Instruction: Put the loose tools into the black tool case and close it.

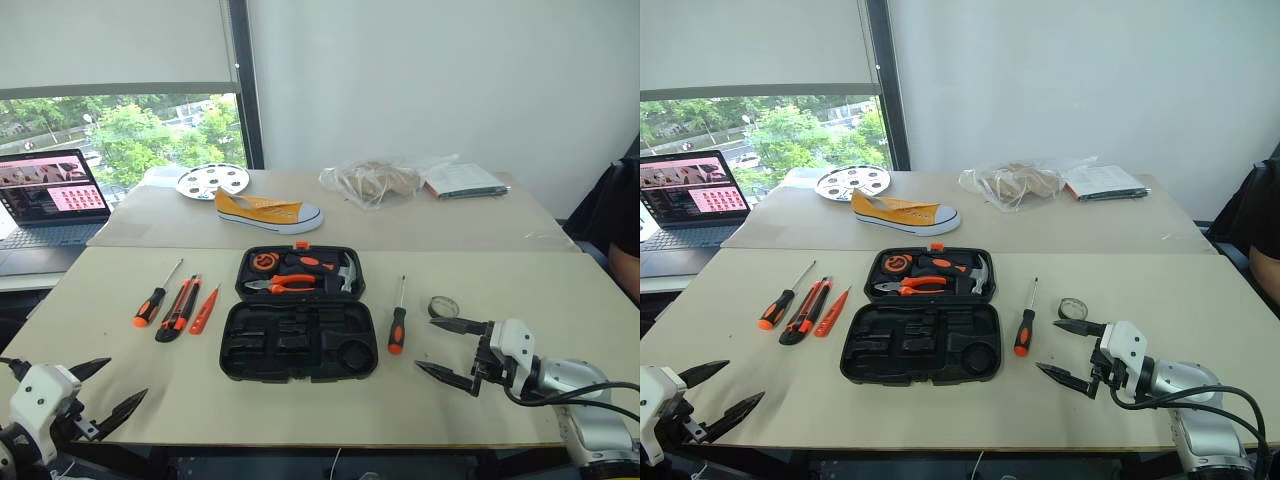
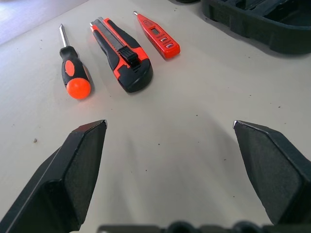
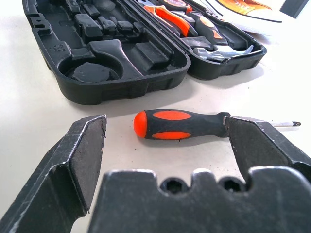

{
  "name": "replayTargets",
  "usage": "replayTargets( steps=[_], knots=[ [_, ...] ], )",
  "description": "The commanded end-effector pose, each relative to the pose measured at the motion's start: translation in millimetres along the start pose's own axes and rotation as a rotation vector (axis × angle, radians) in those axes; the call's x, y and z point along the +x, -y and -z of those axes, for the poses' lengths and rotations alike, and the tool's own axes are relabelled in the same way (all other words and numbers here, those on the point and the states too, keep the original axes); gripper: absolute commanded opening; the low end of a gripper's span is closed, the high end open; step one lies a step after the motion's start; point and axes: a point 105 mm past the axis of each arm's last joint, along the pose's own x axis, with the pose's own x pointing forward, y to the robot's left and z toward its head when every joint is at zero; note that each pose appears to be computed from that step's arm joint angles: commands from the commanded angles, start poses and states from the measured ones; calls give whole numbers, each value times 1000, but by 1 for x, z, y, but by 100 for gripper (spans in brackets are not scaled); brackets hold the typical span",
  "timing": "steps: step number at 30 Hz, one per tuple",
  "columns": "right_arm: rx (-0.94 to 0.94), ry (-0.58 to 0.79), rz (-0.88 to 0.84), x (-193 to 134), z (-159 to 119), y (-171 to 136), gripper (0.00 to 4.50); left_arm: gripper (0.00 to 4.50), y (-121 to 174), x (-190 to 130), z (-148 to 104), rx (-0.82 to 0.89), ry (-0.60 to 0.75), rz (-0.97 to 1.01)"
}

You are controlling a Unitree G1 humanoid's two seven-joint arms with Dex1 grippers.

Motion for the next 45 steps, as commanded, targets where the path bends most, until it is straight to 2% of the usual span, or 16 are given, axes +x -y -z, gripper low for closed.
replayTargets(
  steps=[1, 4, 6, 9, 12, 14, 19, 22, 25, 29, 35, 38, 39, 43, 45],
  knots=[
    [-59, 78, 8, 7, -17, 1, 447, 449, -6, -6, -10, -71, 56, -47],
    [-35, 288, 25, 24, -48, -3, 447, 449, -18, -25, 1, -256, 77, -205],
    [9, 375, 9, 29, -62, -7, 447, 449, -23, -39, 15, -355, 71, -325],
    [12, 447, 19, 36, -76, -8, 447, 449, -26, -60, 41, -523, 45, -484],
    [2, 464, 29, 39, -79, -10, 447, 449, -27, -61, 42, -634, 47, -517],
    [7, 466, 32, 41, -79, -10, 447, 449, -30, -53, 38, -679, 27, -500],
    [5, 462, 16, 46, -78, -11, 447, 449, -57, -12, 4, -663, 5, -417],
    [5, 464, -1, 51, -81, -10, 447, 449, -72, 28, -13, -642, -120, -316],
    [13, 466, -18, 56, -83, -10, 447, 449, -88, 50, -17, -649, -188, -307],
    [9, 468, -30, 59, -85, -11, 447, 449, -111, 81, -27, -643, -197, -310],
    [3, 471, -13, 59, -87, -10, 447, 449, -112, 114, -27, -613, -246, -235],
    [-1, 470, 4, 57, -88, -10, 450, 381, -108, 122, -26, -603, -261, -196],
    [0, 469, 13, 56, -88, -10, 450, 325, -108, 123, -26, -609, -266, -189],
    [0, 463, 26, 54, -88, -10, 450, 186, -113, 117, -23, -606, -268, -188],
    [0, 460, 29, 53, -87, -9, 450, 113, -121, 114, -32, -586, -190, -194]
  ],
)
